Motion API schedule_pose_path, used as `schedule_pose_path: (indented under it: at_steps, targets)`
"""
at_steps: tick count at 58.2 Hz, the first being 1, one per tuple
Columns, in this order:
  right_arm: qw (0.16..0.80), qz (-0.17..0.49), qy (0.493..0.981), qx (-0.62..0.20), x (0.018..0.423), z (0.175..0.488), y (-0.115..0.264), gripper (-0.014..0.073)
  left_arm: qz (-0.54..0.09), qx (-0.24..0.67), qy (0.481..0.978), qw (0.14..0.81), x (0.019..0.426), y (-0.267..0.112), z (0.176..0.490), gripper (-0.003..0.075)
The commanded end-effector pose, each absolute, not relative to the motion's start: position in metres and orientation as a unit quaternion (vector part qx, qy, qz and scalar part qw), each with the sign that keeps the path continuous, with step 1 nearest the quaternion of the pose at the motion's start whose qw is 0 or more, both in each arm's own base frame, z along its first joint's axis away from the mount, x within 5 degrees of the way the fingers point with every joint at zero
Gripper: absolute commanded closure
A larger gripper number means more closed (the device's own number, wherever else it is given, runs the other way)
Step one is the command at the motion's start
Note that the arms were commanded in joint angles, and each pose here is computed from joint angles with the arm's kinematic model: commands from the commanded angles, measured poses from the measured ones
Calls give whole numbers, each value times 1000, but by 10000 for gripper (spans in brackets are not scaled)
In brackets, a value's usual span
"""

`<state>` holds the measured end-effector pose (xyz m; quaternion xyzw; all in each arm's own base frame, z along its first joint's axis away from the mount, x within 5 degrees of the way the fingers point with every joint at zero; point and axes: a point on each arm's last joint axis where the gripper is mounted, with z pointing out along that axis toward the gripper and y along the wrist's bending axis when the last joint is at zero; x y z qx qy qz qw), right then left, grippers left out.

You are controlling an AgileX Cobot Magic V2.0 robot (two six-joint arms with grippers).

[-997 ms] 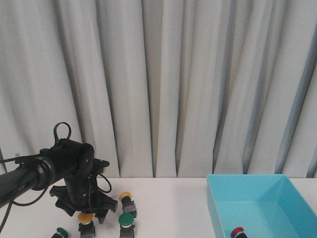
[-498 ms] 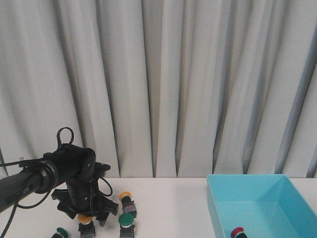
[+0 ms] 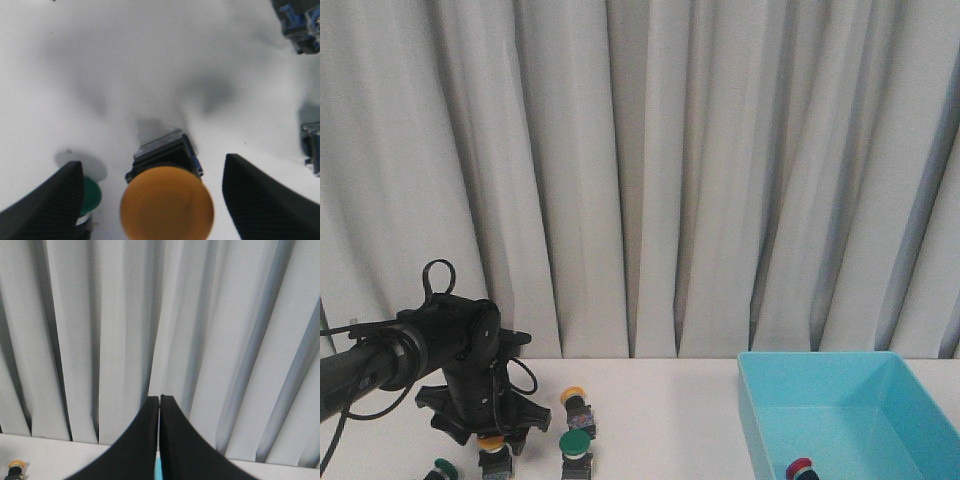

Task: Pick red and yellow buttons and place in box
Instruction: 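Lower the left gripper onto the yellow-capped button and close it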

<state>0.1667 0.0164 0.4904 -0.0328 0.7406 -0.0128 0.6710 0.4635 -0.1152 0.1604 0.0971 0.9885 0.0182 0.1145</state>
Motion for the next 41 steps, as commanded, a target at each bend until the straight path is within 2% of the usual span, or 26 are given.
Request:
schedule_pose_path:
  at_steps: [1,9,14,23,32,41]
  targets:
    - [707,-17,705,-42,161,506,16,603,-11,101,980,172,465,-119,201,275]
    - [707,-17,705,-42,161,506,16,603,-25,107,980,167,464,-122,201,419]
    - [707,-17,705,-42,161,506,16,603,-26,103,980,167,464,-122,201,549]
    - [707,-17,705,-42,161,506,16,603,-24,99,981,167,464,-121,201,723]
    - [707,-17,705,-42,161,506,16,603,-22,100,982,161,464,-121,206,728]
    - [707,-17,706,-42,161,505,16,603,-28,99,978,181,466,-122,233,727]
